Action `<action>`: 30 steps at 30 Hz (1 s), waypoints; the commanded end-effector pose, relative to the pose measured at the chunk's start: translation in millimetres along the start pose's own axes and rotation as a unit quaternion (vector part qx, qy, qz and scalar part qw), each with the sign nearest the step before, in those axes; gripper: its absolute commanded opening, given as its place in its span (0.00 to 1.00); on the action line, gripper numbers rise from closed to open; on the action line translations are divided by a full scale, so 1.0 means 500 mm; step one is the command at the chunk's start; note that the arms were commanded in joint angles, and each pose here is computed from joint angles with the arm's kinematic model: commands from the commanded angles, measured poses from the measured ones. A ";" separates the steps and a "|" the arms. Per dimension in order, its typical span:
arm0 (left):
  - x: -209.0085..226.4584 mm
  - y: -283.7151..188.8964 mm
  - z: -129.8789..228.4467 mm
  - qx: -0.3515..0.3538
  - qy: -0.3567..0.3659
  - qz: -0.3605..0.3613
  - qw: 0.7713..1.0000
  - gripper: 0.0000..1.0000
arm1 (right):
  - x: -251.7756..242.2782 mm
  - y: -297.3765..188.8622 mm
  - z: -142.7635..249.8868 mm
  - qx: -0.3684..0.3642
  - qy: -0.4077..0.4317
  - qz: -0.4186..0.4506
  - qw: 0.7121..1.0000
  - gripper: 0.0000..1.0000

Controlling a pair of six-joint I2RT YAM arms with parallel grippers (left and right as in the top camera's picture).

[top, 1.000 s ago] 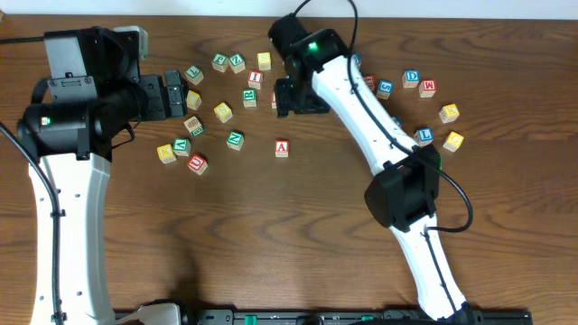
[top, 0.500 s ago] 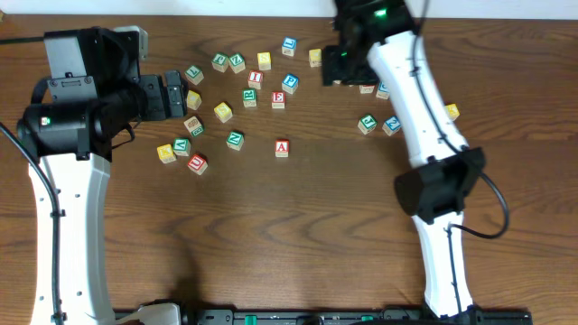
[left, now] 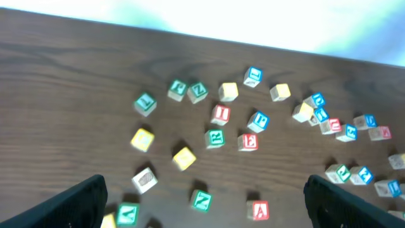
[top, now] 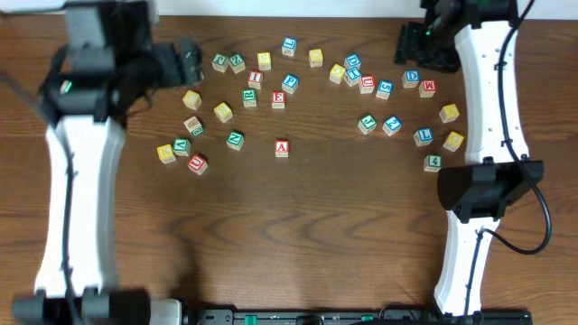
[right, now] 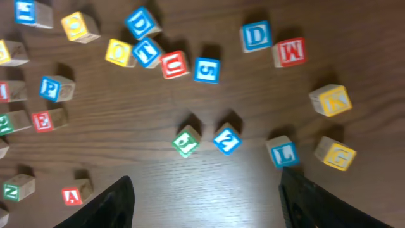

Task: Spell out AI2
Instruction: 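Open the right gripper and retract the right arm upward, then move the left gripper over the red I block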

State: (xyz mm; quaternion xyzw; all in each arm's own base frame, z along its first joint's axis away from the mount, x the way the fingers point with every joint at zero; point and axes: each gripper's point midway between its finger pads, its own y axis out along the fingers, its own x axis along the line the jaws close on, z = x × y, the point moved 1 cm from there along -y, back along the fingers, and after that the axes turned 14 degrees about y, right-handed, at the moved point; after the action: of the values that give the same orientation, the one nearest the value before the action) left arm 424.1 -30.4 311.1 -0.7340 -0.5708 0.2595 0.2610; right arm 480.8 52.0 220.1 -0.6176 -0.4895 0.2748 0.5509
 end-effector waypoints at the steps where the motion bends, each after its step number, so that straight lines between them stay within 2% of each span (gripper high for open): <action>1: -0.011 0.062 -0.053 0.019 0.009 -0.041 0.999 0.98 | 0.003 -0.023 0.001 -0.009 -0.012 -0.005 1.000 0.69; 5: -0.025 0.144 -0.085 0.044 0.034 -0.080 0.995 0.98 | 0.002 -0.023 0.005 -0.005 -0.016 -0.003 1.000 0.69; 8: -0.051 0.224 -0.083 0.059 0.048 -0.077 0.994 0.98 | 0.002 -0.023 0.009 -0.001 -0.016 -0.001 1.000 0.69; 13: -0.078 0.362 -0.026 0.098 0.066 -0.081 0.990 0.98 | -0.003 -0.022 0.019 0.009 -0.016 0.004 1.000 0.72; 18: -0.102 0.454 0.027 0.124 0.078 -0.074 0.986 1.00 | -0.004 -0.022 0.020 0.010 -0.016 0.005 1.000 0.73; 30: -0.116 0.525 0.100 0.164 0.087 -0.068 0.980 0.91 | -0.004 -0.022 0.020 0.010 -0.016 0.006 1.000 0.75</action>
State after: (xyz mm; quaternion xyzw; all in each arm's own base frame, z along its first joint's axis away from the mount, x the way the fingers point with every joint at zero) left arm 561.4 -138.7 115.1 -0.6704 -0.5410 0.2629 0.4344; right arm 469.5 49.7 216.8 -0.6103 -0.4780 0.2951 0.5585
